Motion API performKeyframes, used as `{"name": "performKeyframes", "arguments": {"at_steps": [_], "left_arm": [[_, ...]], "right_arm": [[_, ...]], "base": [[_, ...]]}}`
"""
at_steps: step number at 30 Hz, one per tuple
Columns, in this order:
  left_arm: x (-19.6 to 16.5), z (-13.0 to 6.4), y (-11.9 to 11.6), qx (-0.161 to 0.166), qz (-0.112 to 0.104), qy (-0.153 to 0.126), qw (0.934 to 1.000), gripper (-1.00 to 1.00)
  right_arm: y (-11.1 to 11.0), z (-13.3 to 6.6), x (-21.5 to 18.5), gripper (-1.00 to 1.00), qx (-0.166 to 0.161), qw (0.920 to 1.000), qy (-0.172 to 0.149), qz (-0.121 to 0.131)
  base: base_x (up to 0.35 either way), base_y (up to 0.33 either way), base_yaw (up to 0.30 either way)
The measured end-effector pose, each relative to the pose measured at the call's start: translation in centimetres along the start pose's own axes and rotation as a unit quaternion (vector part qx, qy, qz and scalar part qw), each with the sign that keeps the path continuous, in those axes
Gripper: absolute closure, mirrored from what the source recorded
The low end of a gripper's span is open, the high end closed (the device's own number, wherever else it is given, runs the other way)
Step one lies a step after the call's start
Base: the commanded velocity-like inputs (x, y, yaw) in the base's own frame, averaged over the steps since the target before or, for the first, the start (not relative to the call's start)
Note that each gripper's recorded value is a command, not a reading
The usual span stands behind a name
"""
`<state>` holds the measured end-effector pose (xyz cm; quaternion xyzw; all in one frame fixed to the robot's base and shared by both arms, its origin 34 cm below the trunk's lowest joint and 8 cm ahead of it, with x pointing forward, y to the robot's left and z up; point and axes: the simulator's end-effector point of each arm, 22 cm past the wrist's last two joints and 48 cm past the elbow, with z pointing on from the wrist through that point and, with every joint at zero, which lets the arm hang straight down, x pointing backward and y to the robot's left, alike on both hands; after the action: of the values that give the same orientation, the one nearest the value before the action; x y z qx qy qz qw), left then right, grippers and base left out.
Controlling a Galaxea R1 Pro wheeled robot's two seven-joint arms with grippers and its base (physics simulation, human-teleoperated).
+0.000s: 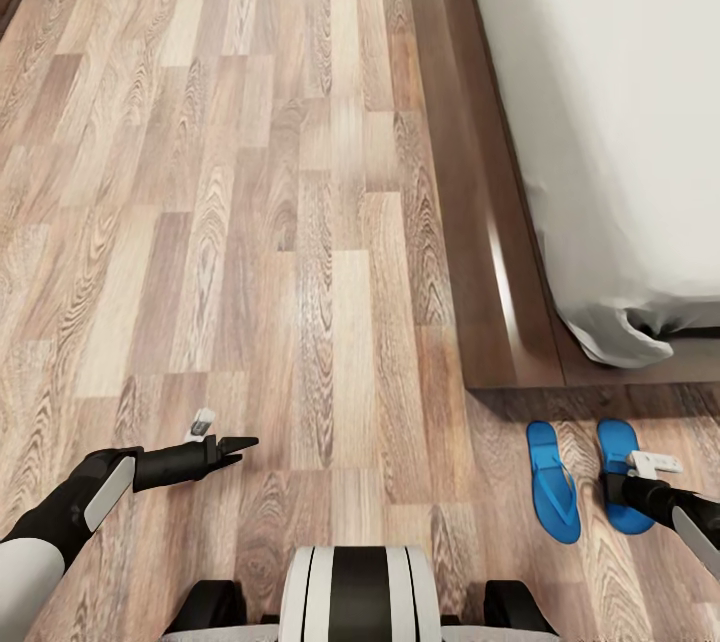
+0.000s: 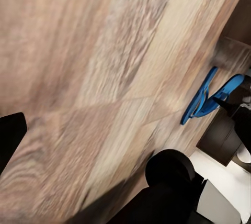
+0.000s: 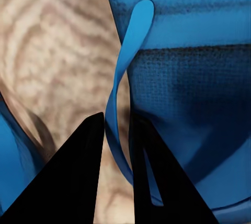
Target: In the bedroom, move the book from the bed onto either nightstand, and place the two sandals side by side next to the bed.
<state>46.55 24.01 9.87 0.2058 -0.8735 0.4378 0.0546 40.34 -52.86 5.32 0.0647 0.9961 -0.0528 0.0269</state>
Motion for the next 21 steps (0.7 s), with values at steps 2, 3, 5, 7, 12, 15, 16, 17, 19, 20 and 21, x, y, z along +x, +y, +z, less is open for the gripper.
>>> {"name": "performKeyframes", "arguments": {"at_steps": [2, 3, 5, 7, 12, 15, 16, 17, 19, 20, 21], "left_arm": [[0.2, 0.2, 0.4, -0.001, -0.003, 0.002, 1.0000, -1.00], [0.3, 0.3, 0.6, -0.002, -0.005, 0.003, 1.0000, -1.00], [0.5, 0.4, 0.9, -0.003, -0.008, 0.005, 1.0000, -1.00], [0.6, 0.5, 1.1, -0.003, -0.010, 0.006, 0.9999, -1.00], [0.6, 0.5, 1.1, -0.003, -0.010, 0.006, 0.9999, -1.00], [0.7, 0.6, 1.3, -0.004, -0.011, 0.007, 0.9999, -1.00], [0.8, 0.7, 1.4, -0.005, -0.013, 0.008, 0.9999, -1.00], [0.9, 0.8, 1.6, -0.005, -0.014, 0.010, 0.9998, -1.00], [1.1, 0.9, 2.0, -0.007, -0.018, 0.012, 0.9998, -1.00], [1.1, 0.9, 2.0, -0.007, -0.018, 0.012, 0.9998, -1.00], [1.1, 0.9, 2.0, -0.007, -0.018, 0.012, 0.9998, -1.00]], "right_arm": [[0.0, 0.3, 0.3, 1.00, 0.000, 1.0000, 0.004, 0.000], [0.0, 0.4, 0.5, 1.00, 0.000, 1.0000, 0.005, 0.000], [0.0, 0.6, 0.7, 1.00, 0.000, 1.0000, 0.008, -0.001], [0.0, 0.7, 0.7, 1.00, -0.001, 1.0000, 0.009, -0.004], [0.0, 0.7, 0.7, 1.00, -0.001, 1.0000, 0.009, -0.004], [0.0, 0.7, 0.7, 1.00, -0.002, 0.9999, 0.009, -0.005], [-0.1, 0.8, 0.7, 1.00, -0.003, 0.9999, 0.010, -0.007], [0.0, 0.8, 0.7, 1.00, -0.004, 0.9999, 0.013, -0.006], [0.0, 0.9, 0.6, 1.00, -0.004, 0.9998, 0.019, -0.008], [0.0, 0.9, 0.6, 1.00, -0.004, 0.9998, 0.019, -0.008], [0.0, 0.9, 0.7, 1.00, -0.004, 0.9998, 0.019, -0.008]], "base": [[0.000, 0.000, 0.000], [0.000, 0.000, 0.000], [0.000, 0.000, 0.000], [0.000, 0.000, 0.000], [0.000, 0.000, 0.000], [0.000, 0.000, 0.000], [0.000, 0.000, 0.000], [0.000, 0.000, 0.000], [0.000, 0.000, 0.000], [0.000, 0.000, 0.000], [0.000, 0.000, 0.000]]}}
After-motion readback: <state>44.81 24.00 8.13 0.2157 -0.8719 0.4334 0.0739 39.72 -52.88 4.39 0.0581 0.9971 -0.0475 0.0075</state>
